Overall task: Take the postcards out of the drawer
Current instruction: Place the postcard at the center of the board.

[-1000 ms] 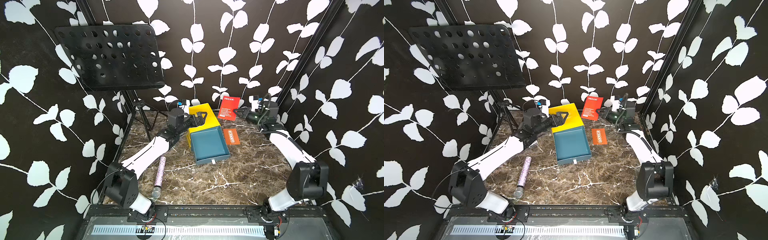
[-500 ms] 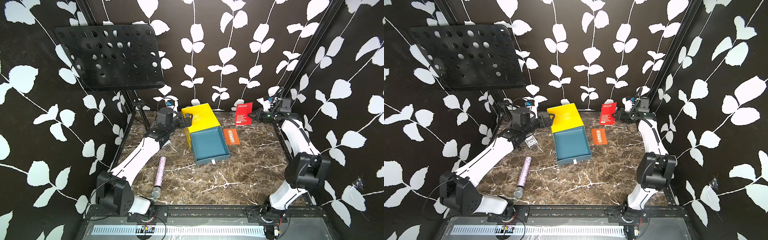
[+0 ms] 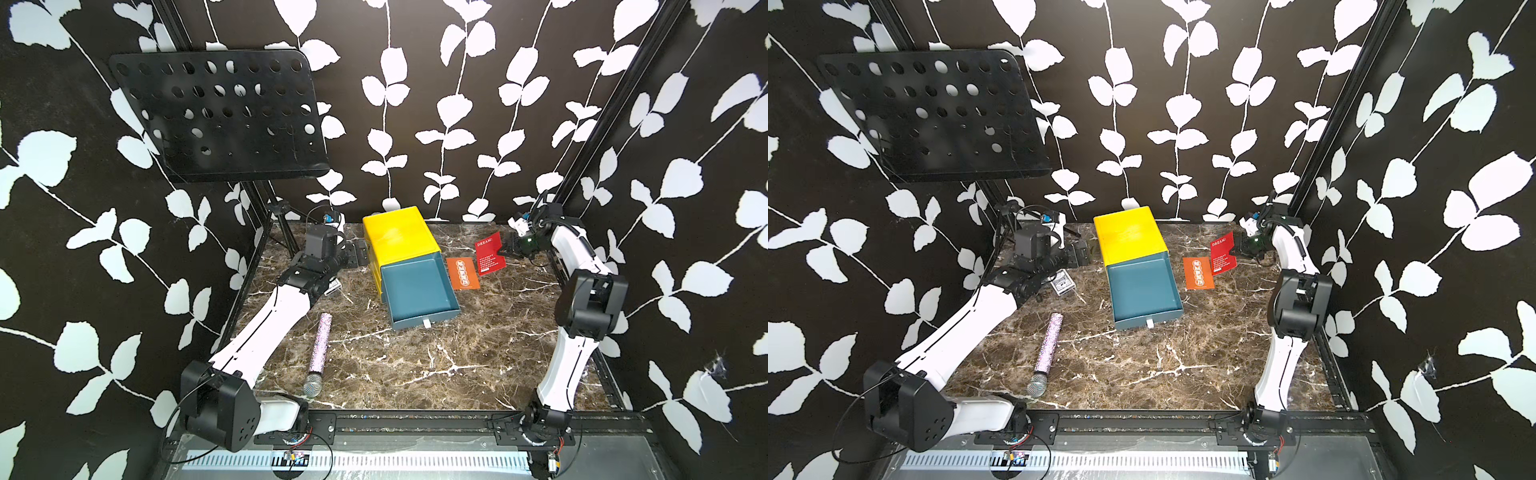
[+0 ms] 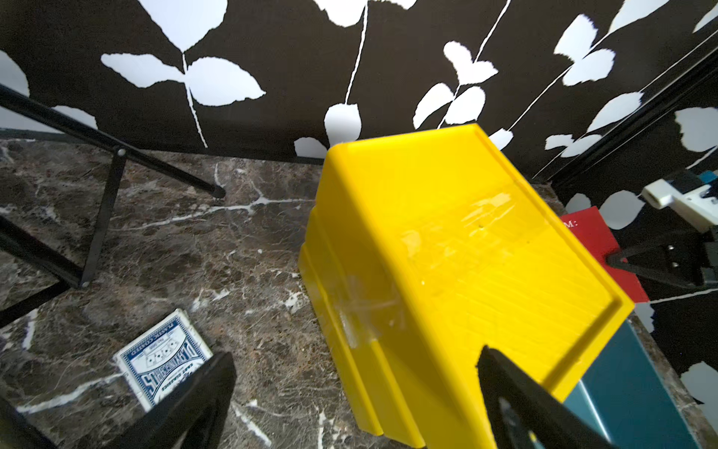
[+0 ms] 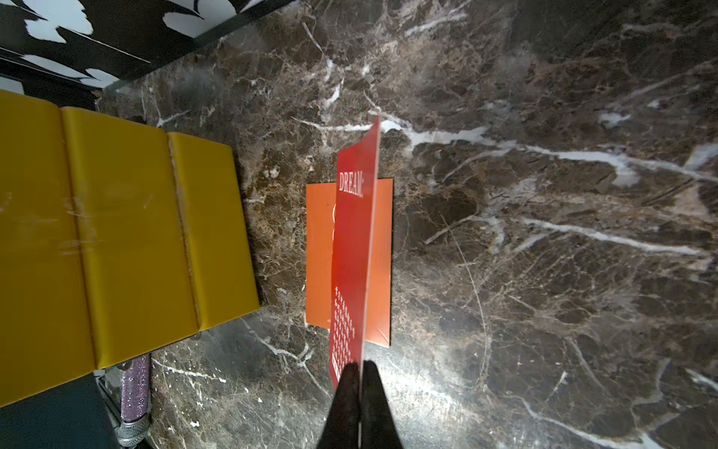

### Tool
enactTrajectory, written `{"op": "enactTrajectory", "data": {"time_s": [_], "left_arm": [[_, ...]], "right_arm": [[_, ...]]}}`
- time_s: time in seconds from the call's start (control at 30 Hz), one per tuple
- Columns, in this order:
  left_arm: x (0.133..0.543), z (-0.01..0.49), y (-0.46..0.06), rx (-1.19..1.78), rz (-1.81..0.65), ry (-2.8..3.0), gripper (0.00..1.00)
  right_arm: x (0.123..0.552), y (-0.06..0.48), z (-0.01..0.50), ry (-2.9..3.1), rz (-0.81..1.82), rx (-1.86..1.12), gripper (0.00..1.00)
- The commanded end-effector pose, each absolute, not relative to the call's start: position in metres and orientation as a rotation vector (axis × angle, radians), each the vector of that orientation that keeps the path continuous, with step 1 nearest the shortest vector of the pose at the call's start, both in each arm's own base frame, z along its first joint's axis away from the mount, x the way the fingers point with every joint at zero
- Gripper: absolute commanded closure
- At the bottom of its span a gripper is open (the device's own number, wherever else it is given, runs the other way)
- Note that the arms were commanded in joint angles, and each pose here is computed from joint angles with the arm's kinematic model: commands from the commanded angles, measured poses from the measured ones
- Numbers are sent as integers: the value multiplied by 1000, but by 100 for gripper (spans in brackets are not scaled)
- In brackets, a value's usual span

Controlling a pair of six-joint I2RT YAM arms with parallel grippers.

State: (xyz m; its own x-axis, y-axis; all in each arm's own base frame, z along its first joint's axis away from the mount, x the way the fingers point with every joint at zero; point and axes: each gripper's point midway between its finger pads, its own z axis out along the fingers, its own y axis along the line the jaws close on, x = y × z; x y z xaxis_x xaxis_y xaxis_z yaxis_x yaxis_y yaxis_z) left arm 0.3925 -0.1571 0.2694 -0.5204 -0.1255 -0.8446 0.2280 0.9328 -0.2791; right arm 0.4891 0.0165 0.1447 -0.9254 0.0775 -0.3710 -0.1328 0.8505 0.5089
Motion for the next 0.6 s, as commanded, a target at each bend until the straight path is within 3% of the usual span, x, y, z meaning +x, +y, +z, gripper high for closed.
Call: {"op": "enactTrajectory", "data": {"time_s": [0.0,0.57], "left_arm": [[386,267,-147,64,-409,2079,1],[392,257,-145,42,-395,2106,1]], "right_arm": [[481,11,135,2711,757,-109,100],[487,-39,57,2915,557,-5,100]]}}
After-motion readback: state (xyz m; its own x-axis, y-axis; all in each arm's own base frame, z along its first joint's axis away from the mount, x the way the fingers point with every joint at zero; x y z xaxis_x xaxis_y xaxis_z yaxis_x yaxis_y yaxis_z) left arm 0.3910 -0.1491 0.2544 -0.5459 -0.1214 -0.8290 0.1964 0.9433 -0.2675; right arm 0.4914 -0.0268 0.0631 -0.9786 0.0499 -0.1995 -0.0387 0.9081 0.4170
